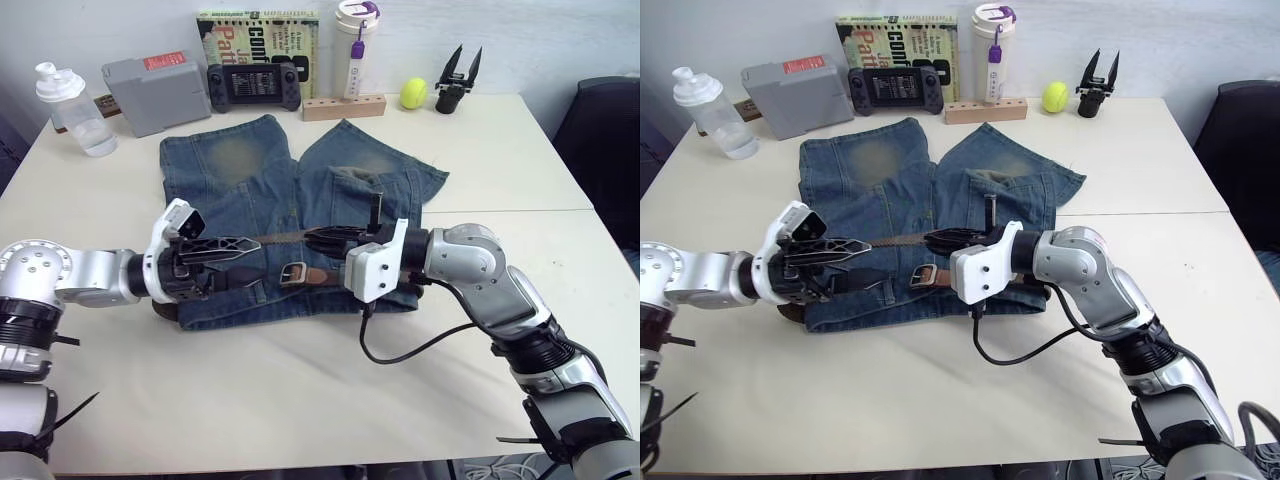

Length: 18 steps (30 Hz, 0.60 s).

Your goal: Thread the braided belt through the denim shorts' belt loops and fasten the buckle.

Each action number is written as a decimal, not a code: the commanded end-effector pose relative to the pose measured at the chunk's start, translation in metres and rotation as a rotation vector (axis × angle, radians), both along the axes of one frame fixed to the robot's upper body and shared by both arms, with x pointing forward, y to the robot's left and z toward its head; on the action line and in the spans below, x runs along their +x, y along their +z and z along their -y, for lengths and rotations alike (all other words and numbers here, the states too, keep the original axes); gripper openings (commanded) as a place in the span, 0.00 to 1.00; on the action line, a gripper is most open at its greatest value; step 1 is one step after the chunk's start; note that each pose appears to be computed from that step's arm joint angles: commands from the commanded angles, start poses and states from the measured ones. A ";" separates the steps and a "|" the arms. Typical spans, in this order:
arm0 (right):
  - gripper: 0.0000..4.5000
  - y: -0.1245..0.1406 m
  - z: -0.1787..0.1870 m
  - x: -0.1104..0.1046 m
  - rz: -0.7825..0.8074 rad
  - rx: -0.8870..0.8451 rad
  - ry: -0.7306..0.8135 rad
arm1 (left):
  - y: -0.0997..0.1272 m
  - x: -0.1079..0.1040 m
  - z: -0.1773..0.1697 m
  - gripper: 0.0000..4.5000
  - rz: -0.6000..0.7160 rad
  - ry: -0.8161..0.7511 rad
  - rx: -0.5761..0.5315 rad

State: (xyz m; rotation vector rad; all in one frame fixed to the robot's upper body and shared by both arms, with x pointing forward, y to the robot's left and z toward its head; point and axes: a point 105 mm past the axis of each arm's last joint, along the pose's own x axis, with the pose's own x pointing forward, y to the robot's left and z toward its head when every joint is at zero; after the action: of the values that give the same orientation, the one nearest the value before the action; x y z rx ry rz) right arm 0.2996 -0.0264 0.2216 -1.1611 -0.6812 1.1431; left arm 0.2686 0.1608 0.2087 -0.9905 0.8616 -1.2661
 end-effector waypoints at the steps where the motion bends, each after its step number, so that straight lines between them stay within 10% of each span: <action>1: 0.00 0.019 0.001 -0.011 0.107 0.051 0.023 | -0.001 0.020 0.003 0.98 0.008 0.108 -0.067; 8: 0.00 0.018 -0.001 -0.013 0.127 0.043 0.034 | -0.013 0.049 0.018 0.98 0.025 0.346 -0.115; 18: 0.00 0.015 0.000 -0.010 0.144 0.029 0.021 | -0.003 0.056 0.034 0.27 -0.043 0.755 -0.156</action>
State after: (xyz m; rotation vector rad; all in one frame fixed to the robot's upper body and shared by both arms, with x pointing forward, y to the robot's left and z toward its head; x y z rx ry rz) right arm 0.2964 -0.0266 0.2242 -1.2114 -0.7437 1.0987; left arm 0.3270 0.1223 0.1918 -1.3263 0.4006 -0.6932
